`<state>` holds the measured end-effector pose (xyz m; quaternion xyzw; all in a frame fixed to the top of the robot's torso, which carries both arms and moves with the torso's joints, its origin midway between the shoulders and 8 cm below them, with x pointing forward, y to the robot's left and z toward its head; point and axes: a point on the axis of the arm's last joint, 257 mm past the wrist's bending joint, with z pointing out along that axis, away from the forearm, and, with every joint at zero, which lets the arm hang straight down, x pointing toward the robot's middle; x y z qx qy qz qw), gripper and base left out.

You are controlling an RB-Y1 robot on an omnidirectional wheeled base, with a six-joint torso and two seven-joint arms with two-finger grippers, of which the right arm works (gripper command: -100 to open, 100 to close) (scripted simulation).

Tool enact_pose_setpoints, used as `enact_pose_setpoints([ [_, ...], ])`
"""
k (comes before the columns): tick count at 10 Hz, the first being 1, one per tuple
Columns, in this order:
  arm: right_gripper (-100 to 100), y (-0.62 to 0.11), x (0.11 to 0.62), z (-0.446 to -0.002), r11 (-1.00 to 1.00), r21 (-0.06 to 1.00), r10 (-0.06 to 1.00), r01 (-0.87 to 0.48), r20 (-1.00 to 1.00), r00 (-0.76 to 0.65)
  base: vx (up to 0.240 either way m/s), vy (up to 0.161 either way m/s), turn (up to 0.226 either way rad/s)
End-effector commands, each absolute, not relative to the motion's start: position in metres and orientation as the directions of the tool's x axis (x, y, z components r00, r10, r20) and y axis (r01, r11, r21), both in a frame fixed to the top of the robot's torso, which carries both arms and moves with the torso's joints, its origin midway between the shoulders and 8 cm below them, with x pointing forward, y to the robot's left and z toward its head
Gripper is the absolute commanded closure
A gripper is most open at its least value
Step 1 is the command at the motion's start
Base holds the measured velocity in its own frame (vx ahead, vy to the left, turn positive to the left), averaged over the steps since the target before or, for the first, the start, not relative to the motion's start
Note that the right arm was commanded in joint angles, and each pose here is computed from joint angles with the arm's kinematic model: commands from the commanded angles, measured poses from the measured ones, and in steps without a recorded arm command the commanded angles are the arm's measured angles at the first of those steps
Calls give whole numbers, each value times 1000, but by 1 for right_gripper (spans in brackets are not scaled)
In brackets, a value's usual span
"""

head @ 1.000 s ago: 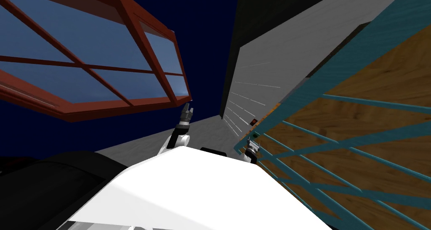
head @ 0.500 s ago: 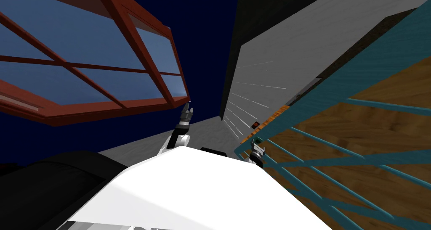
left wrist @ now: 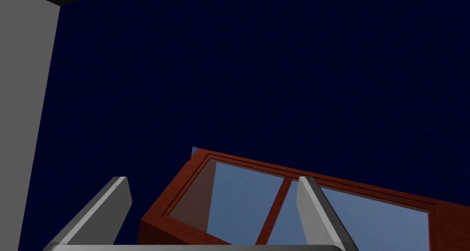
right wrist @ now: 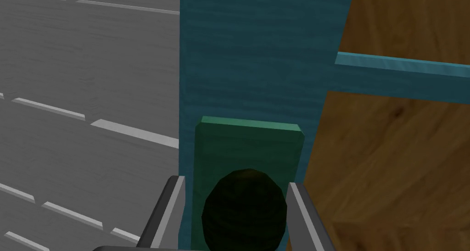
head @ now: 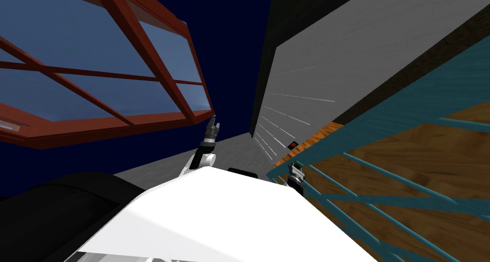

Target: Pull the door open

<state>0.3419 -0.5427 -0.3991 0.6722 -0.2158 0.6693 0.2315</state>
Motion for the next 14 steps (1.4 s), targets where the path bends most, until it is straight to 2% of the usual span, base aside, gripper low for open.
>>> enact_pose_setpoints([
  [1, 100, -542, 343, -399, -800, 23, 20, -599, 1000, 12, -24, -8, -4],
  [6, 100, -536, 348, -399, -816, 21, 18, -578, 1000, 10, -35, 3, 18],
  [14, 100, -500, 372, -398, -887, 1, 1, -461, 1000, 0, -242, 18, 67],
])
